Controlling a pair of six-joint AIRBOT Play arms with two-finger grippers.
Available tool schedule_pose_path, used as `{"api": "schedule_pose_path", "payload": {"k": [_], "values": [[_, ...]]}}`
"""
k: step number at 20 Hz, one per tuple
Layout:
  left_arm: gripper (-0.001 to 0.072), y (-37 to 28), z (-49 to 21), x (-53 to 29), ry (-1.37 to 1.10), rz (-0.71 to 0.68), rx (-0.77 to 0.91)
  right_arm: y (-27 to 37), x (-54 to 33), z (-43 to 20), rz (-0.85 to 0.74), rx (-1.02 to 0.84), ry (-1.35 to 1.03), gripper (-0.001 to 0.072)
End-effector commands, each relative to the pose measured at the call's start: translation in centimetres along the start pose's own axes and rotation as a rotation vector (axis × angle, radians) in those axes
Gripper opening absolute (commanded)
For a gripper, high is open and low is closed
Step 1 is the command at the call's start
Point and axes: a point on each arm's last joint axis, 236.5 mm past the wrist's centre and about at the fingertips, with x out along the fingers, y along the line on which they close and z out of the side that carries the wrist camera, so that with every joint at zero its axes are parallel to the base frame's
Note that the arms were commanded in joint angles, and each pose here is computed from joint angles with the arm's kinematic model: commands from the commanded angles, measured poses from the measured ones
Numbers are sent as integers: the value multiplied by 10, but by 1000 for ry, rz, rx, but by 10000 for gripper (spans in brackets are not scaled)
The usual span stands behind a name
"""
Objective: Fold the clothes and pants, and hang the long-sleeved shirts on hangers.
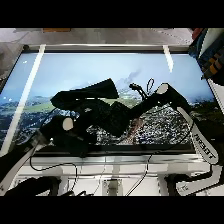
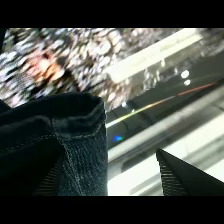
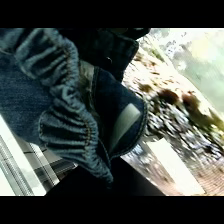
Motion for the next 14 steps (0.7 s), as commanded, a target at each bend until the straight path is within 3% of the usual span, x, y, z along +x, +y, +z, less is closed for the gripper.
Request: {"api": "schedule_pose_path", "payload": {"k": [1, 2, 3, 4, 5, 8, 14], "values": [[637, 20, 2, 25, 23, 89, -44, 0, 0, 0, 1, -1, -1, 34], [621, 33, 4, 27, 16, 138, -64, 1, 0, 0, 2, -1, 0, 34], [486, 47, 5, 27, 12, 199, -87, 1, 0, 0, 3, -1, 1, 34], [412, 57, 7, 24, 7, 243, -87, 1, 0, 0, 3, -1, 1, 34], [390, 65, 9, 21, -1, 276, -78, 1, 0, 0, 3, -1, 1, 34], [15, 75, 14, 16, -11, 326, -38, 1, 0, 0, 3, 0, 1, 34], [16, 82, 41, -3, -83, 374, 7, 2, -1, 1, 3, 31, -1, 34]]}}
